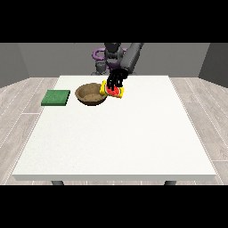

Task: Pick the cup and pour the ball into the bowl, then pick the bowl and place it on the pad

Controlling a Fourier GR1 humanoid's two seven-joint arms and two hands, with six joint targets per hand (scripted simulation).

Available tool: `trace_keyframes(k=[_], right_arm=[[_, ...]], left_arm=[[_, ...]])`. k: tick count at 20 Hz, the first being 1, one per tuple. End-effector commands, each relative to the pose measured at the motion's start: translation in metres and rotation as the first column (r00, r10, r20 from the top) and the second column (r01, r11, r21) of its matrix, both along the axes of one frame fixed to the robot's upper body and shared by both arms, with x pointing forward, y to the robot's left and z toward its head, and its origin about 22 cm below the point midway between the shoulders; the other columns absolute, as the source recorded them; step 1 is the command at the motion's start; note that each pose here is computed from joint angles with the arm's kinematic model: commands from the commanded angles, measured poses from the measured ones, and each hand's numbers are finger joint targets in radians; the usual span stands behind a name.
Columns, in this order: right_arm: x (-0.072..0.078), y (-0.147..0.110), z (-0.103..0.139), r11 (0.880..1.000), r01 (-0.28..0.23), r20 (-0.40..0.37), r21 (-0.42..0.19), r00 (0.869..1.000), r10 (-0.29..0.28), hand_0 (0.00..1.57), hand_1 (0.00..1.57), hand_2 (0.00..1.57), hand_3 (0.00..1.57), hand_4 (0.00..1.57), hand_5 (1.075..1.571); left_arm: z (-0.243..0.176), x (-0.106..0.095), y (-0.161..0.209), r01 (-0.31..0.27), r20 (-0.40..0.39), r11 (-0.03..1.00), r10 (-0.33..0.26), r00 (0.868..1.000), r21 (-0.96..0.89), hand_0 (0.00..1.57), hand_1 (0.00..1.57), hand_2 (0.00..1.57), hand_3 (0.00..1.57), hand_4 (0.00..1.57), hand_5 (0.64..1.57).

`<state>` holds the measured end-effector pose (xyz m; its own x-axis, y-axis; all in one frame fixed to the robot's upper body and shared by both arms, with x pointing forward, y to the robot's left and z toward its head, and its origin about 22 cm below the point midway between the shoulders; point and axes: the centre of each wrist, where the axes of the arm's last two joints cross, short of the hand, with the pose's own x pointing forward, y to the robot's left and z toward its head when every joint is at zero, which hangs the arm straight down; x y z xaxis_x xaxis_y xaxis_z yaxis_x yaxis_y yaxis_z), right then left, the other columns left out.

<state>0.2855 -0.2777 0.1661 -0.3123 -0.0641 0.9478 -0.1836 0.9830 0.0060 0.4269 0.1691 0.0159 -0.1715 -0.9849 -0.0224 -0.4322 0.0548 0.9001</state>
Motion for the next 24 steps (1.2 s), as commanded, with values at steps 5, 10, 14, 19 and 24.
trace_keyframes(k=[5, 10, 14, 19, 24], right_arm=[[0.011, -0.01, -0.029, 0.998, 0.063, -0.097, 0.017, 0.993, -0.061, 0.0, 0.0, 0.0, 0.0, 0.38, 1.565], [0.014, -0.008, -0.046, 0.999, 0.034, -0.128, 0.011, 0.991, -0.032, 0.0, 0.0, 0.0, 0.0, 0.38, 1.566], [0.019, -0.024, -0.054, 0.998, 0.062, -0.14, 0.029, 0.989, -0.057, 0.0, 0.0, 0.0, 0.0, 0.39, 1.566], [0.007, -0.036, -0.067, 0.991, 0.136, -0.186, 0.0, 0.973, -0.133, 0.0, 0.0, 0.0, 0.0, 0.36, 1.564], [-0.003, -0.041, -0.065, 0.993, 0.117, -0.155, 0.001, 0.981, -0.116, 0.0, 0.0, 0.0, 0.0, 0.36, 1.564]], left_arm=[[-0.009, -0.005, -0.037, 0.097, -0.058, 0.875, -0.079, 0.995, 0.475, 1.47, 1.47, 1.57, 1.57, 0.98, 1.49], [0.002, -0.006, -0.077, 0.054, -0.024, 0.751, -0.051, 0.998, 0.658, 1.5, 1.5, 1.57, 1.57, 1.06, 1.498], [0.007, -0.014, -0.099, 0.083, -0.034, 0.735, -0.081, 0.996, 0.673, 1.5, 1.5, 1.57, 1.57, 1.05, 1.513], [0.002, -0.018, -0.091, 0.148, -0.079, 0.881, -0.126, 0.989, 0.45, 1.5, 1.5, 1.57, 1.57, 1.01, 1.52], [0.027, 0.001, -0.04, -0.004, -0.032, 1.0, 0.005, 0.999, 0.004, 1.11, 1.11, 1.47, 1.48, 0.95, 1.548]])
